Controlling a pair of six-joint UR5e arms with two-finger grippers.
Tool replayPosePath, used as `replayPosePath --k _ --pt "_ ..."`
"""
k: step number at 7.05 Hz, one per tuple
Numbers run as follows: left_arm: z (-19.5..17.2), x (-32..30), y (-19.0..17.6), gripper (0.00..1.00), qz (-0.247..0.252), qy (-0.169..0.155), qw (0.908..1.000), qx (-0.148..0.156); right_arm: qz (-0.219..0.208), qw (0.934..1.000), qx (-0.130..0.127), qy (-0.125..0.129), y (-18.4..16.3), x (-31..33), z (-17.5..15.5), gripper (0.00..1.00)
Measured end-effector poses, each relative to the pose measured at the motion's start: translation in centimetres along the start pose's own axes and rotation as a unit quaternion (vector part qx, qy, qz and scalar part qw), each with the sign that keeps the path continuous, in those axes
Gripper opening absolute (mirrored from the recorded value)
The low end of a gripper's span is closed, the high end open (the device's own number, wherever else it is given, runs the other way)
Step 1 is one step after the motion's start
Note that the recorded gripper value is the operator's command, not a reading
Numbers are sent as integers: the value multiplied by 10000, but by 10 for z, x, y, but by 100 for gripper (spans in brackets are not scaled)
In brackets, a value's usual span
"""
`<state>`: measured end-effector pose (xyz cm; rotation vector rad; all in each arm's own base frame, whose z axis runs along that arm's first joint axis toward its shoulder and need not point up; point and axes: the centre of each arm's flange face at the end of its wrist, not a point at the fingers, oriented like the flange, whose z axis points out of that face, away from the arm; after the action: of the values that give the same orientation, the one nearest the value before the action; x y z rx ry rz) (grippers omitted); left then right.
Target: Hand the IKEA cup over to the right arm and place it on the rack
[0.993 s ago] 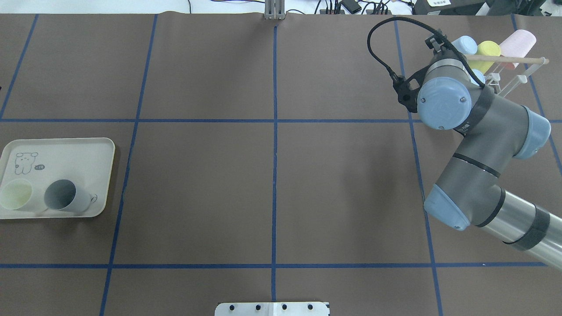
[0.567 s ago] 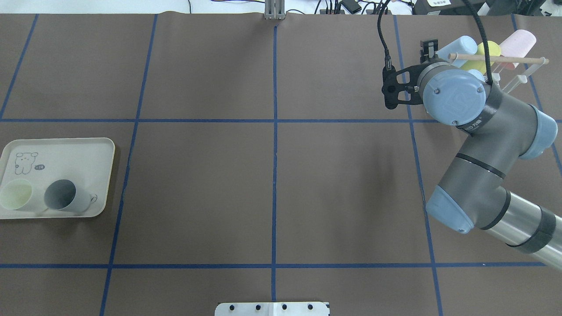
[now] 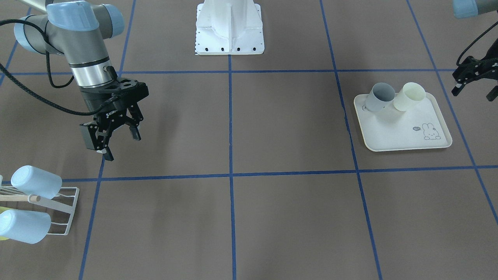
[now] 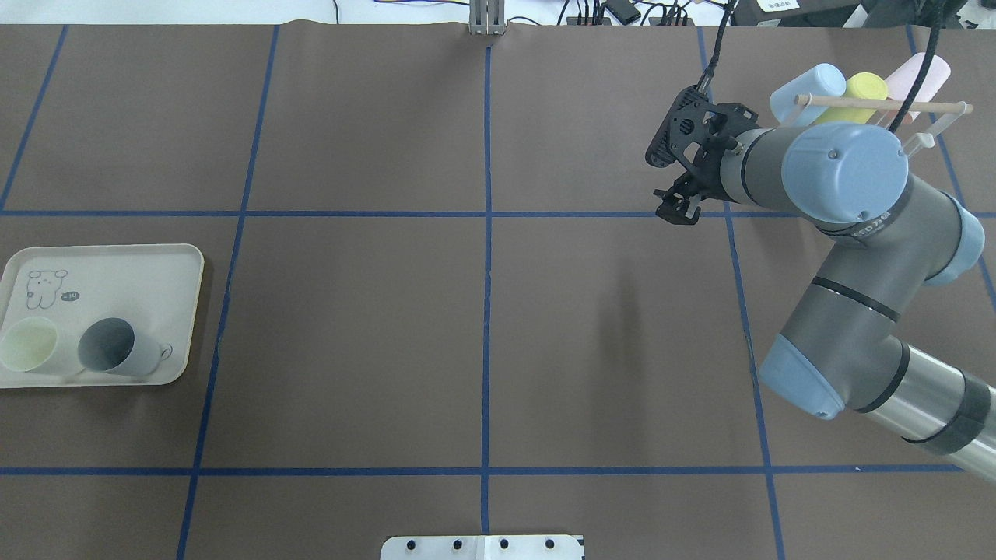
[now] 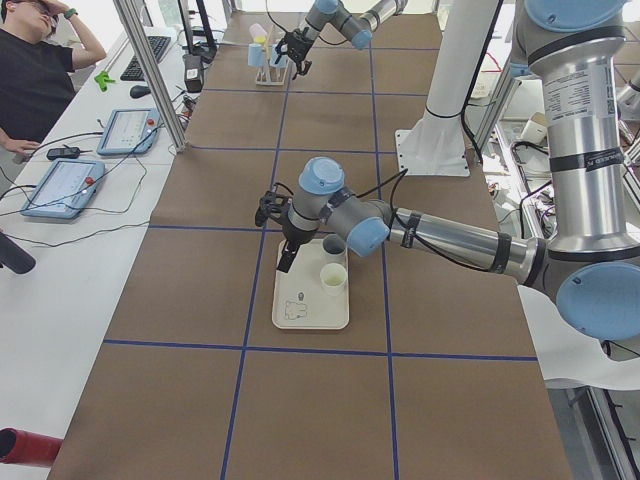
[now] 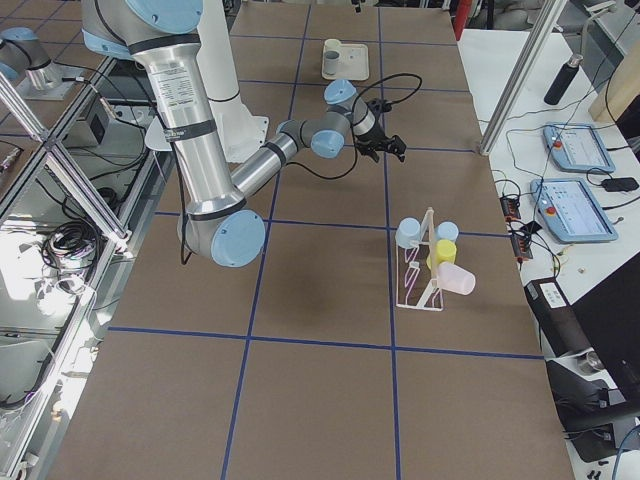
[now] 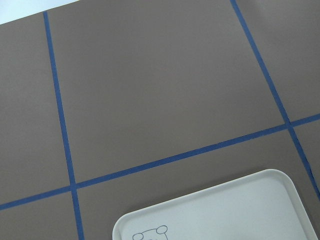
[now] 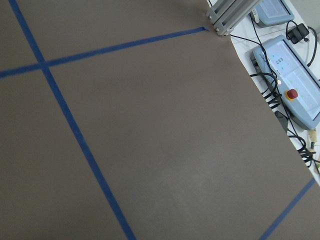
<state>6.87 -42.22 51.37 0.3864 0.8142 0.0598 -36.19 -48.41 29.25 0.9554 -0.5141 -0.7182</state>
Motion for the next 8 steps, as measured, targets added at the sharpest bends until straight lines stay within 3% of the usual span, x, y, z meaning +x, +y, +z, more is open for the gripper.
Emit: replayPosePath --k 1,3,6,8 --pt "9 -7 26 100 -135 71 9999 39 426 9987 91 -275 -5 -12 -4 100" --pt "21 -11 73 100 -402 251 9989 35 696 9959 74 -576 -7 -28 -5 100" --pt "49 -4 106 100 -576 297 9975 -268 700 9952 -45 -684 -1 -41 3 100" --pt "63 -8 109 100 -576 305 9974 -311 698 9951 -77 -697 1 -42 5 100"
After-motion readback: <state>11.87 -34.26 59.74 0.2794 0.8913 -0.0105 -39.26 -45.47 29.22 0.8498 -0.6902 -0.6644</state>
